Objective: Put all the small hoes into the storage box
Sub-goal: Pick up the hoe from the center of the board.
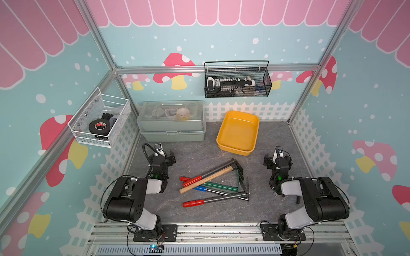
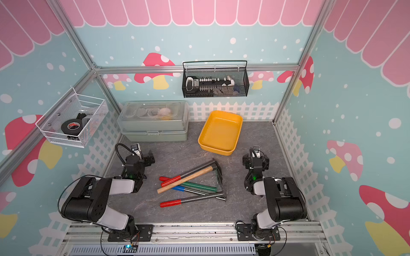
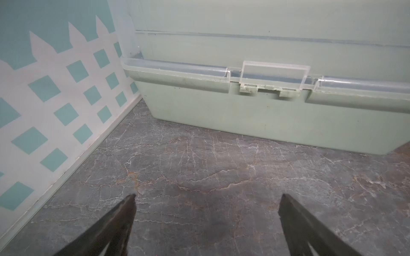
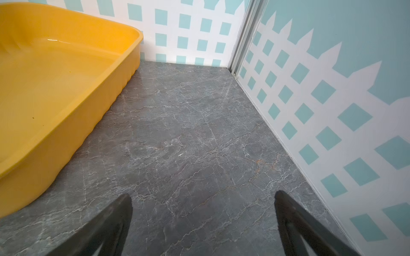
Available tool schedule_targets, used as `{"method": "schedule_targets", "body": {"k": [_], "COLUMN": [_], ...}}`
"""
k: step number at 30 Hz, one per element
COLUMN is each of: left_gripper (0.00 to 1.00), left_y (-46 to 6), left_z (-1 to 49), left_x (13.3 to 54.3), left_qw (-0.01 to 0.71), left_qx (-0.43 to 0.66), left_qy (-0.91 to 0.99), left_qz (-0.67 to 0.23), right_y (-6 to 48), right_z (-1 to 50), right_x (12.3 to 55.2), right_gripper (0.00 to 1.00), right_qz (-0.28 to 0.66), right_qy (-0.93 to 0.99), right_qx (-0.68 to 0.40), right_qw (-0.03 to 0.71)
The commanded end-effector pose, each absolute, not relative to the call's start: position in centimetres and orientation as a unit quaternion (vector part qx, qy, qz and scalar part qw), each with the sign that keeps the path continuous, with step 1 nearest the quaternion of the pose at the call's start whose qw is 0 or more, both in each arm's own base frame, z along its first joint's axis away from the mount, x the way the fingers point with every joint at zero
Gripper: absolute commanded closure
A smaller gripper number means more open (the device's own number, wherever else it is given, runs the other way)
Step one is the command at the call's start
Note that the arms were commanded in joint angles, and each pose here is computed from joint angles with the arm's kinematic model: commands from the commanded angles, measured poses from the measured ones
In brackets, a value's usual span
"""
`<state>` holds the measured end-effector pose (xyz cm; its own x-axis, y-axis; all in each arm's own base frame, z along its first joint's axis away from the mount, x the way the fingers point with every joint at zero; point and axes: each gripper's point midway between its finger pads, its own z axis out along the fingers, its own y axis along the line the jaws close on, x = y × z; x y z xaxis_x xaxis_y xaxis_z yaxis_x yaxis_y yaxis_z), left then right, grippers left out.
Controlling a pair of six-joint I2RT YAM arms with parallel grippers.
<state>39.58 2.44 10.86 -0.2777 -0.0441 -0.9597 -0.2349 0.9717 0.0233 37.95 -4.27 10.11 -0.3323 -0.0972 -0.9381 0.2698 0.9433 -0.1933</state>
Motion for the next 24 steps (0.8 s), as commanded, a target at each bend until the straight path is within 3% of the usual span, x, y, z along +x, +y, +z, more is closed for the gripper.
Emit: {"method": "schedule_targets", "body": {"k": [1, 24], "left_gripper": [0.01, 0.01], "left_y": [2.78, 2.43], "left_z": [11.78, 11.75], "left_x": [39.79, 39.94], "left_qw": [0.609, 0.608], "left_qx": [-0.097, -0.087], "left_qy": [0.783, 0.785], "left_qz": [0.084, 0.082], "right_y": [-4.43, -4.44], "right_z": [10.45, 10.4], "right_x": [37.91, 37.9], "right_gripper": [0.01, 0.01], "right_qz": [-0.163, -0.163], "right_qy": [0.794, 0.794], "right_qx": [0.058, 0.058], "right_qw": [0.583, 0.582]}}
